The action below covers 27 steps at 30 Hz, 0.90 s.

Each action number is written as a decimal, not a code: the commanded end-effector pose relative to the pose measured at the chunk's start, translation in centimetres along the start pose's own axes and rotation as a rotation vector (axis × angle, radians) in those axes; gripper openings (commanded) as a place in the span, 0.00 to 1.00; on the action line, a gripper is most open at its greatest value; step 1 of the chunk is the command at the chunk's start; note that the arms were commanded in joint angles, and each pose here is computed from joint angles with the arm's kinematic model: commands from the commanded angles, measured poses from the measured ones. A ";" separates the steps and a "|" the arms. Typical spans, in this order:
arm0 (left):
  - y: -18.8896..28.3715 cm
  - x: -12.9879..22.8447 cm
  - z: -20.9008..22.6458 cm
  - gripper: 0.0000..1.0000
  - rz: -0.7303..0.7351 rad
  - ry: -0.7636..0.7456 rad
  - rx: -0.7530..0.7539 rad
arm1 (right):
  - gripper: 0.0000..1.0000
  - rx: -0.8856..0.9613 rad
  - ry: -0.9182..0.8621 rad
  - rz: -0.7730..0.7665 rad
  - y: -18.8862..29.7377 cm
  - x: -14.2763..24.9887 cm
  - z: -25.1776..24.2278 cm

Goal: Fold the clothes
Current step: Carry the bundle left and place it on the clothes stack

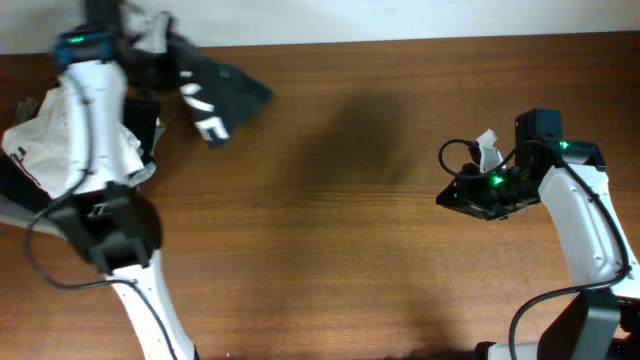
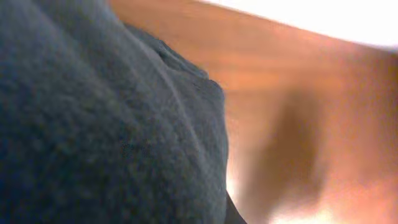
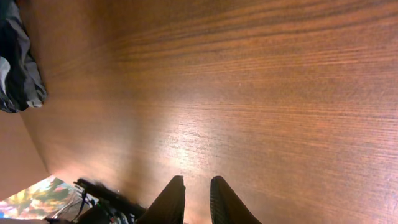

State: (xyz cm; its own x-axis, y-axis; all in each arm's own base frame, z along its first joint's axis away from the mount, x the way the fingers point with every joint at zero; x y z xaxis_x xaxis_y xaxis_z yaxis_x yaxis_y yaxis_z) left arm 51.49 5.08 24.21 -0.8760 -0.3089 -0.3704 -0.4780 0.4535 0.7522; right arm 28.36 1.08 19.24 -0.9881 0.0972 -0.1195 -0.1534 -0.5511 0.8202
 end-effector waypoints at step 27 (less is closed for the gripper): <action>19.5 2.6 17.0 0.20 -0.170 0.315 -0.412 | 0.19 -0.018 0.017 -0.021 0.6 -0.2 0.5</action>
State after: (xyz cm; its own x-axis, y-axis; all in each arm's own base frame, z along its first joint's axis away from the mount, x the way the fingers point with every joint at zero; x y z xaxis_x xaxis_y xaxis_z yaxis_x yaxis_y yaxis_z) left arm 41.01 26.10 28.11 -0.7011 -0.6100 -0.3693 -0.5813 0.1891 0.7914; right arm 28.32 1.14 19.27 -0.9883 0.0988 -0.1160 -0.1515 -0.5565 0.8169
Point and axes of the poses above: each gripper's point midway between its finger pads, its own y axis back along the fingers, its own z axis along the line the jaws close on, x = y × z, the point moved 7 cm from there along y, back along the fingers, and after that the axes turned 9 degrees about y, right-handed, at the moved point
